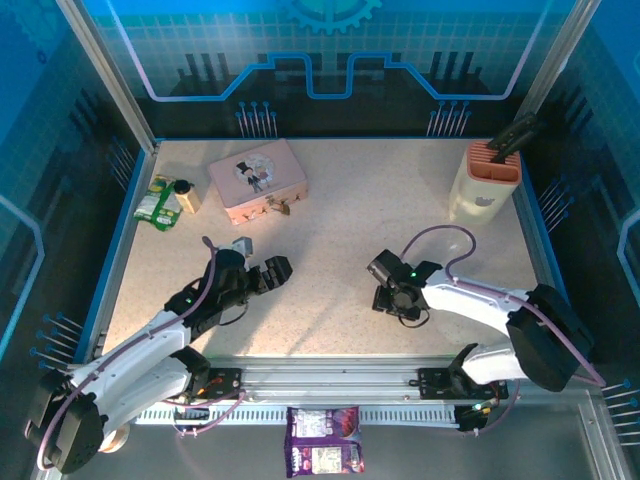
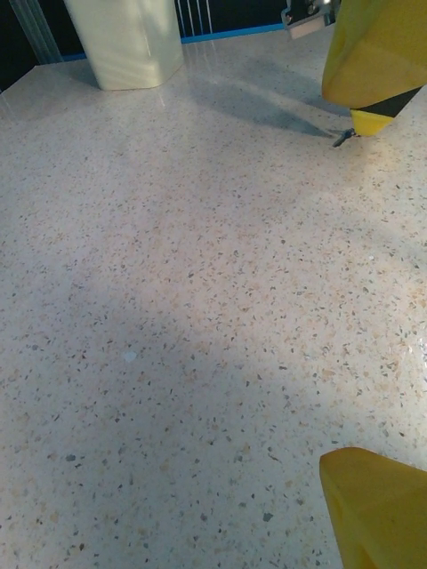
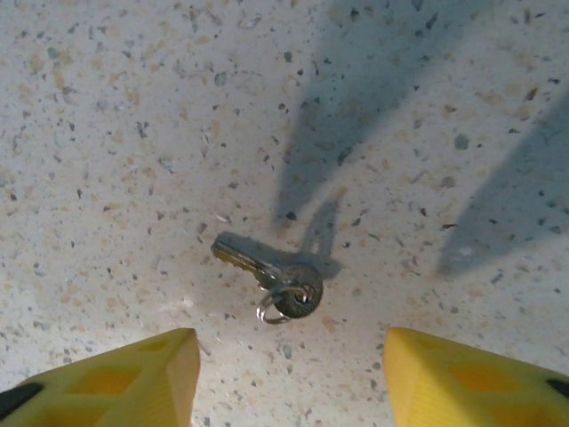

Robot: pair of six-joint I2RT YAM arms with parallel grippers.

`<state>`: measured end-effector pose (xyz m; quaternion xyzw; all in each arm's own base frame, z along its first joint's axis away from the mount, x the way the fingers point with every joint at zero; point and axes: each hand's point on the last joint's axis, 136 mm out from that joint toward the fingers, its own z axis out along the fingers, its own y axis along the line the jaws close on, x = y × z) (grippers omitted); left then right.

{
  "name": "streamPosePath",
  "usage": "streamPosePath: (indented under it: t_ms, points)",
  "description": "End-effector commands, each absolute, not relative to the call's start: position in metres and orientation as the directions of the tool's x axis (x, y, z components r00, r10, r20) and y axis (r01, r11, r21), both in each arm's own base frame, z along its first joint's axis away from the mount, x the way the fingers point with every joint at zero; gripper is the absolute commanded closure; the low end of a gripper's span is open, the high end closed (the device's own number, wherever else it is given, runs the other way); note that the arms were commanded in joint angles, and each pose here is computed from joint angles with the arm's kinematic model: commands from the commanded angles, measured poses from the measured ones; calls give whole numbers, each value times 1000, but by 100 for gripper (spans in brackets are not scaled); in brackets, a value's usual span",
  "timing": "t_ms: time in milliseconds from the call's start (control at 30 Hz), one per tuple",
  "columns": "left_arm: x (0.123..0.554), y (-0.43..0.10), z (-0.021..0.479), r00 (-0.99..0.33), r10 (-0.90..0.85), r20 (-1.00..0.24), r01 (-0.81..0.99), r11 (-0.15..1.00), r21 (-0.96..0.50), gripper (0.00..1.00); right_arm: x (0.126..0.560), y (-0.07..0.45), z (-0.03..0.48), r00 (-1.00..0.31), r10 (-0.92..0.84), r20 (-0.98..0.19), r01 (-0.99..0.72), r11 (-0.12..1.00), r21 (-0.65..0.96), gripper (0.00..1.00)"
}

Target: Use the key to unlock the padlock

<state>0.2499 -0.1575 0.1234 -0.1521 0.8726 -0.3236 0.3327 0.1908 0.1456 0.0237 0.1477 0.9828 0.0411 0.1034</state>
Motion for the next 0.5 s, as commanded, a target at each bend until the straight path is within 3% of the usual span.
streamPosePath:
  t_ms: [0,467]
  points:
    - [253,-160,123,-723,-492,-485,-50,738,-673,1,200,154,29,-930,303,-209,283,952,120,47]
    - [254,-171,128,-728,-477,-493,-36,744,-667,1,197,148,14,-938,280,-202,275,960,56,63]
